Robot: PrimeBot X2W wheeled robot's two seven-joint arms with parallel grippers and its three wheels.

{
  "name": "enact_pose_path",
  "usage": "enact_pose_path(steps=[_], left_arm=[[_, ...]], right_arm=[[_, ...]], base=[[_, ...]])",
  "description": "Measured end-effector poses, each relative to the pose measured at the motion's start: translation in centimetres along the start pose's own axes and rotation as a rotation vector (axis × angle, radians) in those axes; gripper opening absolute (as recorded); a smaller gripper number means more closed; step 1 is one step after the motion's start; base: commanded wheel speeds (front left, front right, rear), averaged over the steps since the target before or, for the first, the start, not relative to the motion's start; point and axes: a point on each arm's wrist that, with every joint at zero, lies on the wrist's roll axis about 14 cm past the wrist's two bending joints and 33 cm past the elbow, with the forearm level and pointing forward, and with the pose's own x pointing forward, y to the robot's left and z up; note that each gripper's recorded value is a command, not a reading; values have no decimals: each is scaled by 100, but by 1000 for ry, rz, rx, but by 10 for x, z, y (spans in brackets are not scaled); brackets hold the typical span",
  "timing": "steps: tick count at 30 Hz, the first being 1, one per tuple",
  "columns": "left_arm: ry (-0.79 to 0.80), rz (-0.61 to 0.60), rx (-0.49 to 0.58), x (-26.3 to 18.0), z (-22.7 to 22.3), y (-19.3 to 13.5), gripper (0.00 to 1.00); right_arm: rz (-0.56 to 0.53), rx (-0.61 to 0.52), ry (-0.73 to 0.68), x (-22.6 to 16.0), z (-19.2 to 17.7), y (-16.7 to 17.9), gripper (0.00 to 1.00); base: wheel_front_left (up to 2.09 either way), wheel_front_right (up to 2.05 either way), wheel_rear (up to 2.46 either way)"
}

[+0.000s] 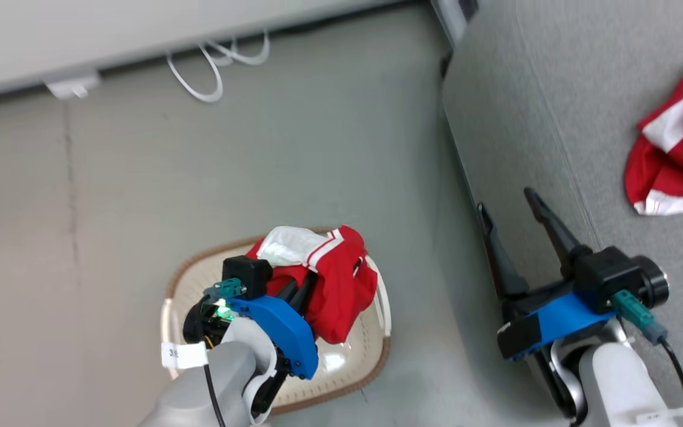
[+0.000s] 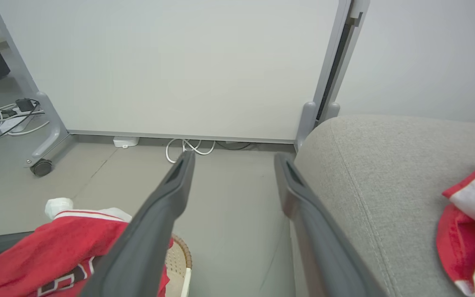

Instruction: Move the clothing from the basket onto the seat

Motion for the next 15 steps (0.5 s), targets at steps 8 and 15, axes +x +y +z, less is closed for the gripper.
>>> enact_pose_path(steps=[8, 15], left_arm=[[-196, -45, 137, -38, 64, -41, 0], [-340, -87, 272, -69, 113, -78, 0]], right_arm=[[59, 1, -63, -29, 35, 25, 100], [107, 3, -101, -52, 54, 45, 100]], base=[[0, 0, 0], [0, 0, 0]])
